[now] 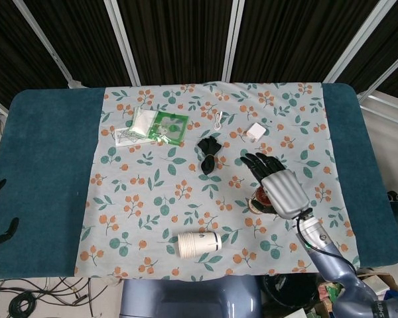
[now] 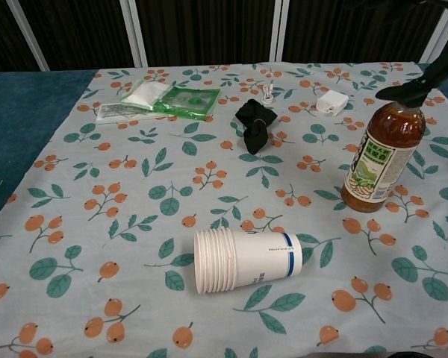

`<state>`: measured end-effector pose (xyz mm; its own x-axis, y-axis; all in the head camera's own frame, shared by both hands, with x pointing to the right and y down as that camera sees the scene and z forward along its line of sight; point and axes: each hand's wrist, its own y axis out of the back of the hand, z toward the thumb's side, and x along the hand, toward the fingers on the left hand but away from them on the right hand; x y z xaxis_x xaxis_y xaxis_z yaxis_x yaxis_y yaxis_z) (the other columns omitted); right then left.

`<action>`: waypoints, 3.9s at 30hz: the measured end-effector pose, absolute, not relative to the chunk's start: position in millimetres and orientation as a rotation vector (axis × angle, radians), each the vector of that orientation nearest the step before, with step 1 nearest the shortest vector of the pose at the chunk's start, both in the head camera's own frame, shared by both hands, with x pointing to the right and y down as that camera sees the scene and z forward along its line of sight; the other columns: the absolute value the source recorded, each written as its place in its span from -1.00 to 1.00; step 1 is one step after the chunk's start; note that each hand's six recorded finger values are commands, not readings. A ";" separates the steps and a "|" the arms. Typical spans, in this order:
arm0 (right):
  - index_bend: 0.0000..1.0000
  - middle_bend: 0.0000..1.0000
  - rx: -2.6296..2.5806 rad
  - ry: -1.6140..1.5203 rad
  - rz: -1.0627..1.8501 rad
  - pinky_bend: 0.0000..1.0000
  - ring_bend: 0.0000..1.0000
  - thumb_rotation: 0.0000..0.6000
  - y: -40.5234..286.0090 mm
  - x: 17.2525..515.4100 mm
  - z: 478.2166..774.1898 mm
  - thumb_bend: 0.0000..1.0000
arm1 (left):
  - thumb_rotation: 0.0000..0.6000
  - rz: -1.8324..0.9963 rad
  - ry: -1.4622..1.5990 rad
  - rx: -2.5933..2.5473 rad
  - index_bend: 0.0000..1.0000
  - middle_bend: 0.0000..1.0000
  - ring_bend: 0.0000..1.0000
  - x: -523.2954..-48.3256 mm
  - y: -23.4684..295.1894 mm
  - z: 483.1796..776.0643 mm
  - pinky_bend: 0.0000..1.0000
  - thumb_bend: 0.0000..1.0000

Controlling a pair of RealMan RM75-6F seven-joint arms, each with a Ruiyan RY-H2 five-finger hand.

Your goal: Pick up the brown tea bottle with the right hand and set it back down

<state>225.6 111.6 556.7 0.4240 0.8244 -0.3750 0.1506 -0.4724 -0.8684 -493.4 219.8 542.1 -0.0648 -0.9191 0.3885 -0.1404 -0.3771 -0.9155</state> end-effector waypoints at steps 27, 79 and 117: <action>-1.00 -0.91 -2.071 -1.328 1.139 -0.77 -0.87 1.00 185.3 347.1 619.5 -0.77 | 1.00 -1.542 1.131 -1.557 -0.96 -1.00 -1.00 -492.4 221.7 546.9 -1.00 -0.26; -0.27 -0.10 -2.393 -1.618 0.903 0.21 -0.01 1.00 157.5 270.2 713.0 -0.29 | 1.00 -1.582 1.118 -1.545 -0.94 -1.00 -1.00 -495.8 221.8 548.8 -1.00 -0.26; -0.08 0.03 -1.316 -0.522 1.068 0.23 0.07 1.00 63.2 222.1 552.2 -0.29 | 1.00 -1.566 1.134 -1.546 -0.92 -1.00 -1.00 -495.2 221.7 545.4 -1.00 -0.26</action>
